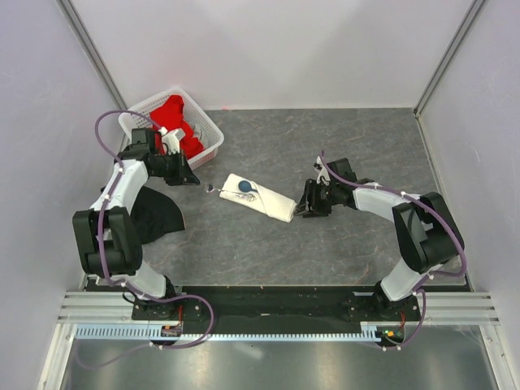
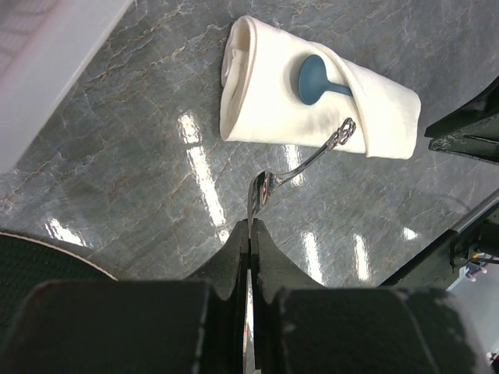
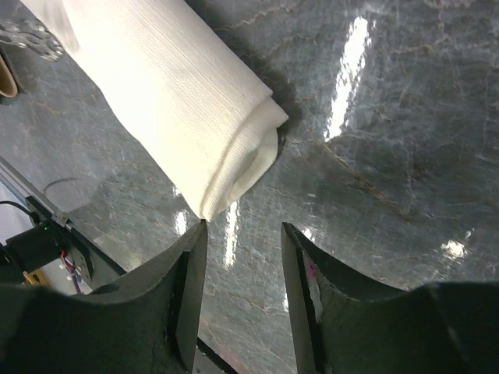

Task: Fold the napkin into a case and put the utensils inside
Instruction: Insert the fork into the folded napkin.

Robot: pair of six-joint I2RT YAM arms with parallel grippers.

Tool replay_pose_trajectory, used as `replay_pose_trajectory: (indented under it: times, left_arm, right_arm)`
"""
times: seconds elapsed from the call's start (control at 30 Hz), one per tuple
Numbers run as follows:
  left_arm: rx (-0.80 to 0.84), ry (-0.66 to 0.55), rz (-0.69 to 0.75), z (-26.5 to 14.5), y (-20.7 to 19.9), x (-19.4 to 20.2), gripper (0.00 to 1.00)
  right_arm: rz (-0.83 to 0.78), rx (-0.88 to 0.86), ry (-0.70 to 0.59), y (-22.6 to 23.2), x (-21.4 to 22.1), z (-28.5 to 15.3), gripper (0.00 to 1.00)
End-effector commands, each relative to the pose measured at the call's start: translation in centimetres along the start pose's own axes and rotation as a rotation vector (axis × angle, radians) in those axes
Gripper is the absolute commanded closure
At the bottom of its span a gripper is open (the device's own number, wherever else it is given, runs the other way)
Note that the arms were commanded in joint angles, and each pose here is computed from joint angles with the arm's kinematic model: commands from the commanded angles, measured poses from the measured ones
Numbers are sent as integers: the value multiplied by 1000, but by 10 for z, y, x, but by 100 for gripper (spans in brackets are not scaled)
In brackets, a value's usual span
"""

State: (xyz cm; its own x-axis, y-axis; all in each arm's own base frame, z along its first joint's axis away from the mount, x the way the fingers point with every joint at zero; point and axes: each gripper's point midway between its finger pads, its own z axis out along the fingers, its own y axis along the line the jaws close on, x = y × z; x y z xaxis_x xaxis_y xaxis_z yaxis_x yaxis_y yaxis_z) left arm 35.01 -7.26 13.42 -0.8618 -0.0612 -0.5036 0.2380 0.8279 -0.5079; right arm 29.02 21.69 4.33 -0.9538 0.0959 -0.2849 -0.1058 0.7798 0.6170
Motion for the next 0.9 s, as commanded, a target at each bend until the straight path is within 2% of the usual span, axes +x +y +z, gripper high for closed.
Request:
replay_pose_trajectory:
  times: [0.0, 0.4, 0.87]
  left_arm:
    - [43, -14, 19, 2, -4, -14, 98]
    - [59, 5, -4, 11, -5, -14, 98]
    - [91, 49, -2, 29, -10, -13, 98]
  right_arm:
    - [-27, -68, -65, 17, -20, 1, 49]
    - [-7, -98, -66, 18, -26, 13, 51]
    - [0, -116, -66, 20, -30, 19, 62]
